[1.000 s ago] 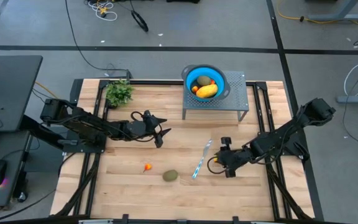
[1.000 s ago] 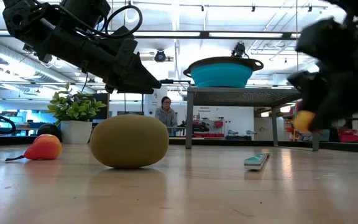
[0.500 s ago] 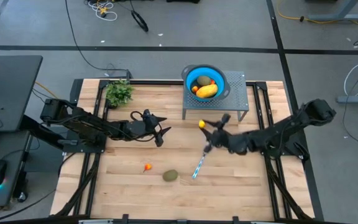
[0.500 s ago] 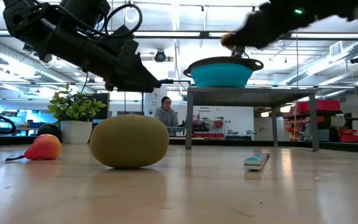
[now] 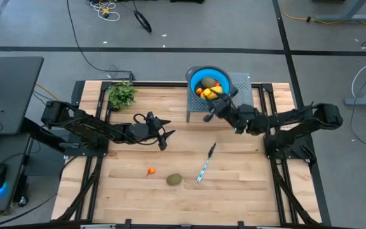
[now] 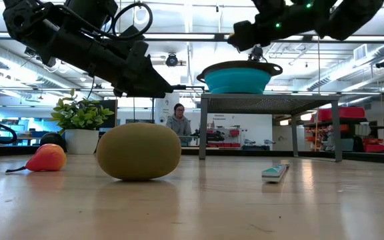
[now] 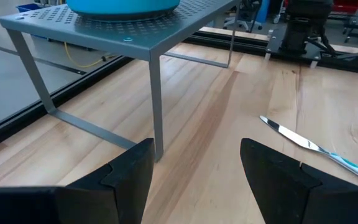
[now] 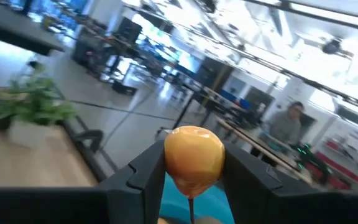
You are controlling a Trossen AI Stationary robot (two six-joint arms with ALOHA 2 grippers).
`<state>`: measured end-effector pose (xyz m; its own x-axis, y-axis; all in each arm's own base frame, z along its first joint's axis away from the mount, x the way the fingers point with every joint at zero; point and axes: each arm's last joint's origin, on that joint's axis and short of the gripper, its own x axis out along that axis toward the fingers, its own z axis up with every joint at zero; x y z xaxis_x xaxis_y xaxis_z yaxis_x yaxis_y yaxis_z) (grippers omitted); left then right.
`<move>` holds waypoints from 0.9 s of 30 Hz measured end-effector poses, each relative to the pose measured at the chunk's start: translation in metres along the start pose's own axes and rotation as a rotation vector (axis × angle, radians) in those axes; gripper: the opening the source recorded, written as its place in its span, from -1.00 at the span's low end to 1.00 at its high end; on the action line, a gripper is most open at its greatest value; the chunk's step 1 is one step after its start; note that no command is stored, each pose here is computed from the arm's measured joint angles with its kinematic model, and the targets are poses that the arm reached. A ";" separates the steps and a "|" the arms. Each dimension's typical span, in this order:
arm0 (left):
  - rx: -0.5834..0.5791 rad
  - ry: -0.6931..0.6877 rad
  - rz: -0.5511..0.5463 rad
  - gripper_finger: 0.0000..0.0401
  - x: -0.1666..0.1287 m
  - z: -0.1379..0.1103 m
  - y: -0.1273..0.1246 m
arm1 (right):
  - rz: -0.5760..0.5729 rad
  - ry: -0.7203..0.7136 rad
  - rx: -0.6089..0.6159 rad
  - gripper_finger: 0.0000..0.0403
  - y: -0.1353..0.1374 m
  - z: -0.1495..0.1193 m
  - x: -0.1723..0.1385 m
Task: Pick & Place Fruit
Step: Put the peach into the blue strainer bowl on the shelf, then put the kiwi into the blue strainer bowl on the shelf
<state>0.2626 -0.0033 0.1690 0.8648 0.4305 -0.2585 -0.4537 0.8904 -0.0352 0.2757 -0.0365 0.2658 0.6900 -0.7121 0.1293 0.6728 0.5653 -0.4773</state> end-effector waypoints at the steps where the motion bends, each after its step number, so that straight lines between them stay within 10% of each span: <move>1: 0.000 0.000 0.000 0.23 0.000 0.000 0.000 | -0.018 0.005 0.008 -0.26 -0.004 -0.001 0.004; 12: 0.007 0.001 0.000 0.23 0.000 0.000 0.000 | -0.080 0.054 -0.014 -0.22 -0.018 -0.010 0.017; 27: 0.011 0.002 0.000 0.23 0.000 0.000 0.000 | -0.096 0.026 0.083 0.33 -0.019 -0.005 0.015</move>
<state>0.2626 -0.0033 0.1688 0.8645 0.4301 -0.2602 -0.4514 0.8920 -0.0250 0.2719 -0.0604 0.2722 0.6153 -0.7743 0.1479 0.7557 0.5261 -0.3900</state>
